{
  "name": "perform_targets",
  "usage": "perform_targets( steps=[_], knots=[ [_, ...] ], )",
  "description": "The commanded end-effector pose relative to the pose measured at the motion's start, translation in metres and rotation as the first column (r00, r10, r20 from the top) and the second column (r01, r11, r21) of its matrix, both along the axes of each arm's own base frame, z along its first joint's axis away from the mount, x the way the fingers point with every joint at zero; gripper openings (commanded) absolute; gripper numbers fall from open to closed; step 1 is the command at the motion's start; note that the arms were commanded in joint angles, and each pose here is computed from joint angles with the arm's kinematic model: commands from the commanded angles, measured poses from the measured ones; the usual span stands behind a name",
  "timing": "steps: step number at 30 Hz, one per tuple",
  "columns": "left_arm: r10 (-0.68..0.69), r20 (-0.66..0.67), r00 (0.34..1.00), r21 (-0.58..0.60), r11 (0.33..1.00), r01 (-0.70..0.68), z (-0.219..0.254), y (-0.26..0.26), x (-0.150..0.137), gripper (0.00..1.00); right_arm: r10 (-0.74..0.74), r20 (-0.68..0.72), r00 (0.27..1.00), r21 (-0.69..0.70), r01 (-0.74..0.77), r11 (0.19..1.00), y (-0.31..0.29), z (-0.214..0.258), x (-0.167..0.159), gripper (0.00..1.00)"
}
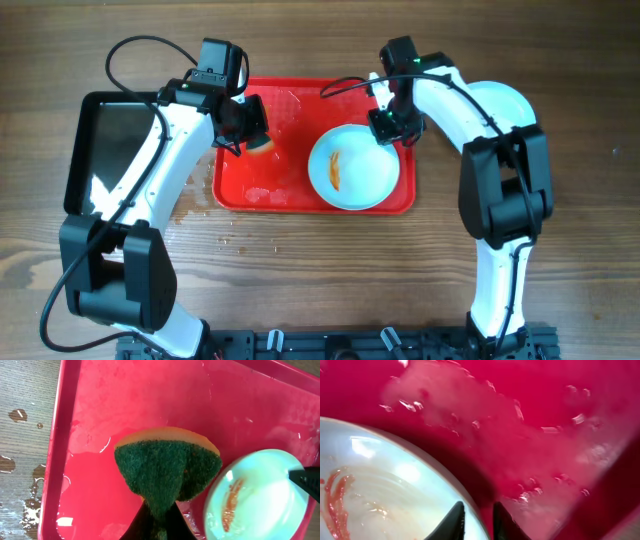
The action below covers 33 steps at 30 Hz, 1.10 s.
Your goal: Clean dirty plates on tray and stack at the side
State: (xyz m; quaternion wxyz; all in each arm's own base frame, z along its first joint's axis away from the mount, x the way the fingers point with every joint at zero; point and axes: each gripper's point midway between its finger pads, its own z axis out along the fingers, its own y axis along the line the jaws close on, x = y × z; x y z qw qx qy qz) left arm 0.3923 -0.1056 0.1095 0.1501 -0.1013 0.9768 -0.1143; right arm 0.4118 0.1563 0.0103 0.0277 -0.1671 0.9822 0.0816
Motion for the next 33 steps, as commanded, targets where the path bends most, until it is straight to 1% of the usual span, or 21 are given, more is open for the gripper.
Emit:
perform_targets(
  steps=[1, 3, 5, 6, 8, 9, 10, 12, 14, 15, 16, 17, 18, 19, 20, 21, 24, 27, 32, 33],
  knots=[
    [-0.009, 0.015, 1.0, -0.018, 1.0, 0.01, 0.006, -0.004, 0.002, 0.04, -0.063, 0.02, 0.998, 0.095, 0.061, 0.994, 0.05, 0.0, 0.001, 0.13],
    [-0.009, 0.014, 1.0, -0.018, 1.0, 0.01, 0.006, -0.004, 0.002, 0.04, -0.126, 0.047, 0.991, 0.13, 0.119, 0.984, 0.07, 0.003, 0.007, 0.04],
    [-0.009, 0.011, 1.0, -0.017, 1.0, 0.009, 0.006, -0.004, 0.001, 0.04, -0.213, 0.07, 0.974, 0.185, 0.197, 0.963, 0.091, 0.008, 0.017, 0.06],
    [-0.009, 0.011, 1.0, -0.017, 1.0, 0.009, 0.006, -0.004, 0.001, 0.04, -0.219, 0.068, 0.973, 0.225, 0.199, 0.954, 0.1, 0.012, 0.019, 0.19],
    [-0.01, 0.011, 1.0, -0.017, 1.0, 0.01, 0.006, -0.004, 0.001, 0.04, -0.2, 0.079, 0.977, 0.243, 0.176, 0.954, 0.104, 0.018, 0.022, 0.41],
    [-0.009, 0.011, 1.0, -0.016, 1.0, 0.01, 0.006, -0.004, 0.001, 0.04, -0.182, 0.079, 0.98, 0.234, 0.159, 0.959, 0.1, 0.024, 0.023, 0.47],
    [-0.009, 0.011, 1.0, -0.016, 1.0, 0.01, 0.006, -0.004, 0.001, 0.04, -0.181, 0.069, 0.981, 0.222, 0.162, 0.961, 0.096, 0.029, 0.022, 0.5],
    [-0.009, 0.012, 1.0, -0.017, 1.0, 0.01, 0.006, -0.004, 0.001, 0.04, -0.191, 0.02, 0.981, 0.204, 0.183, 0.962, 0.089, 0.04, 0.017, 0.52],
    [-0.009, 0.012, 1.0, -0.017, 1.0, 0.01, 0.006, -0.004, 0.001, 0.04, -0.177, -0.094, 0.98, 0.247, 0.196, 0.949, 0.097, 0.049, -0.003, 0.52],
    [-0.009, 0.012, 1.0, -0.017, 1.0, 0.01, 0.006, -0.004, 0.001, 0.04, -0.192, -0.139, 0.972, 0.242, 0.221, 0.945, 0.099, 0.049, -0.012, 0.5],
    [-0.009, 0.012, 1.0, -0.017, 1.0, 0.009, 0.006, -0.004, 0.001, 0.04, -0.222, -0.165, 0.961, 0.199, 0.253, 0.947, 0.099, 0.041, -0.022, 0.48],
    [-0.009, 0.012, 1.0, -0.017, 1.0, 0.009, 0.006, -0.004, 0.002, 0.04, -0.289, -0.164, 0.943, 0.133, 0.312, 0.941, 0.097, 0.031, -0.027, 0.45],
    [-0.009, 0.012, 1.0, -0.017, 1.0, 0.009, 0.006, -0.004, 0.001, 0.04, -0.353, -0.147, 0.924, 0.08, 0.366, 0.927, 0.094, 0.021, -0.03, 0.38],
    [-0.009, 0.009, 1.0, -0.016, 1.0, 0.009, 0.006, -0.004, 0.001, 0.04, -0.403, -0.139, 0.905, 0.044, 0.412, 0.91, 0.093, 0.014, -0.033, 0.33],
    [-0.009, 0.005, 1.0, -0.015, 1.0, 0.01, 0.005, -0.004, 0.0, 0.04, -0.432, -0.145, 0.89, 0.031, 0.44, 0.897, 0.095, 0.01, -0.038, 0.31],
    [-0.009, 0.0, 1.0, -0.014, 1.0, 0.009, 0.005, -0.003, -0.001, 0.04, -0.474, -0.155, 0.867, 0.027, 0.483, 0.875, 0.101, 0.007, -0.041, 0.31],
    [-0.009, 0.0, 1.0, -0.014, 1.0, 0.009, 0.005, -0.004, -0.001, 0.04, -0.513, -0.156, 0.844, 0.041, 0.524, 0.85, 0.115, 0.001, -0.045, 0.32],
    [-0.009, -0.003, 1.0, -0.013, 1.0, 0.009, 0.005, -0.003, -0.002, 0.04, -0.592, -0.153, 0.792, 0.016, 0.601, 0.799, 0.112, -0.002, -0.045, 0.32],
    [-0.009, -0.003, 1.0, -0.013, 1.0, 0.009, 0.005, -0.003, -0.002, 0.04, -0.627, -0.128, 0.769, -0.001, 0.632, 0.775, 0.107, -0.003, -0.042, 0.32],
    [-0.009, -0.003, 1.0, -0.013, 1.0, 0.009, 0.005, -0.003, -0.002, 0.04, -0.643, -0.128, 0.755, -0.01, 0.648, 0.762, 0.106, -0.005, -0.043, 0.32]
  ],
)
